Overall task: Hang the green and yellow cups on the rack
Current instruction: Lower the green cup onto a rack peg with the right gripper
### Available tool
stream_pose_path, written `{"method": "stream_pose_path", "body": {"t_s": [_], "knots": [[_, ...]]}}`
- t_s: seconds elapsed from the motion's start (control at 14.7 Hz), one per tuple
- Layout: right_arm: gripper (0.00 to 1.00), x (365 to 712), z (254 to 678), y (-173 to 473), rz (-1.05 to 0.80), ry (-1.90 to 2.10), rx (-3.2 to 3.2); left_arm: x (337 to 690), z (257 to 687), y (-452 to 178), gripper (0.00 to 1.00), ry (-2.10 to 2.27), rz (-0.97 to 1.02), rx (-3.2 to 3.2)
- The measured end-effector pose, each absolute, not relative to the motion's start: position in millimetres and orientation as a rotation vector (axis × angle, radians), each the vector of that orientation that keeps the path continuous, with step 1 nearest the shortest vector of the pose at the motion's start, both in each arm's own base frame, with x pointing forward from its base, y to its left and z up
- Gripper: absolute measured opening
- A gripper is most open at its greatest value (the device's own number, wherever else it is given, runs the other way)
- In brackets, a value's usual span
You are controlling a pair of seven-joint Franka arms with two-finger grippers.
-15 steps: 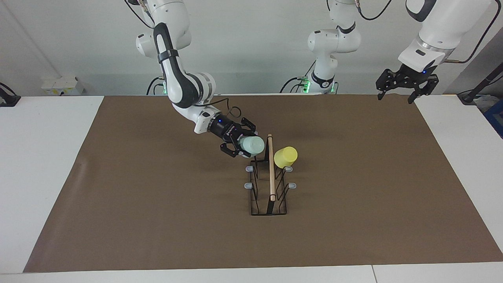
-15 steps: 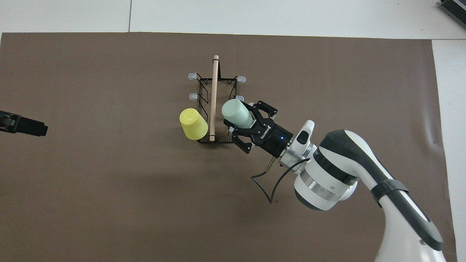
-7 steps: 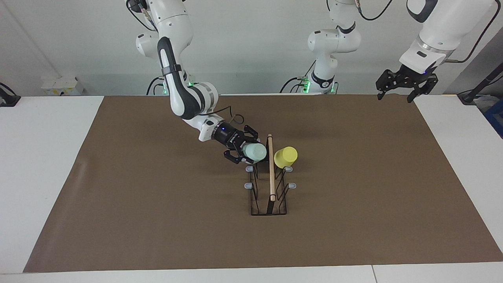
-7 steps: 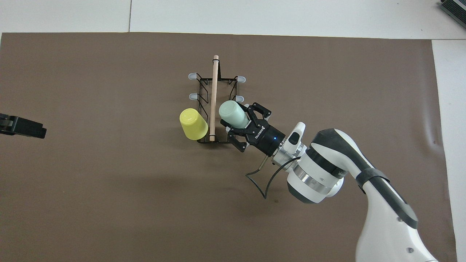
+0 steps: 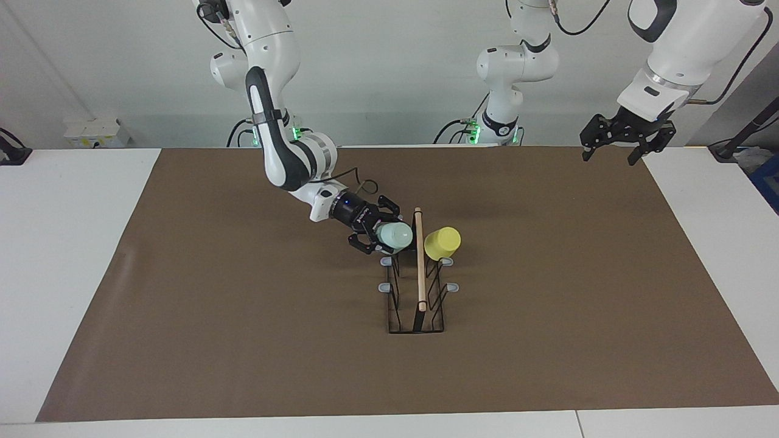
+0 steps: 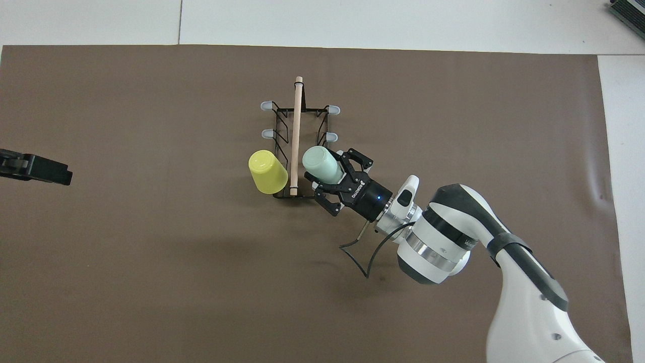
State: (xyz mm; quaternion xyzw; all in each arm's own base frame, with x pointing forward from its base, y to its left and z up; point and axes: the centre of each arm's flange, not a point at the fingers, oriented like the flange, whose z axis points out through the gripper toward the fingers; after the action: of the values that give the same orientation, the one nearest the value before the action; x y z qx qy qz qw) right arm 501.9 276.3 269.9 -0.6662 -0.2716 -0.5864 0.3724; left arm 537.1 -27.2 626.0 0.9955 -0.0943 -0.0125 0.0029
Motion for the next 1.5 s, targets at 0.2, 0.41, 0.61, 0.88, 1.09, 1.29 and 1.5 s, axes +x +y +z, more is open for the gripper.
{"method": "stream_pose_path", "body": {"t_s": [0.2, 0.41, 0.61, 0.88, 1.09, 1.29, 1.5], "knots": [[0.7, 496, 263, 273, -1.507, -0.698, -1.693, 537, 625, -34, 1.0, -0.283, -0.044, 3.124], [0.7, 496, 261, 269, -1.519, -0.698, -1.686, 537, 624, -34, 1.0, -0.281, -0.046, 3.124], [0.76, 496, 260, 268, -1.518, -0.696, -1.691, 537, 624, -34, 1.0, -0.281, -0.046, 3.124], [1.0, 496, 259, 265, -1.518, -0.698, -1.701, 537, 624, -32, 1.0, -0.277, -0.046, 3.124], [1.0, 496, 258, 264, -1.515, -0.7, -1.713, 537, 624, -30, 1.0, -0.271, -0.048, 3.124], [1.0, 495, 256, 262, -1.509, -0.702, -1.731, 537, 624, -30, 1.0, -0.27, -0.049, 3.124], [1.0, 495, 256, 262, -1.506, -0.703, -1.738, 537, 624, -30, 1.0, -0.27, -0.049, 3.124]]}}
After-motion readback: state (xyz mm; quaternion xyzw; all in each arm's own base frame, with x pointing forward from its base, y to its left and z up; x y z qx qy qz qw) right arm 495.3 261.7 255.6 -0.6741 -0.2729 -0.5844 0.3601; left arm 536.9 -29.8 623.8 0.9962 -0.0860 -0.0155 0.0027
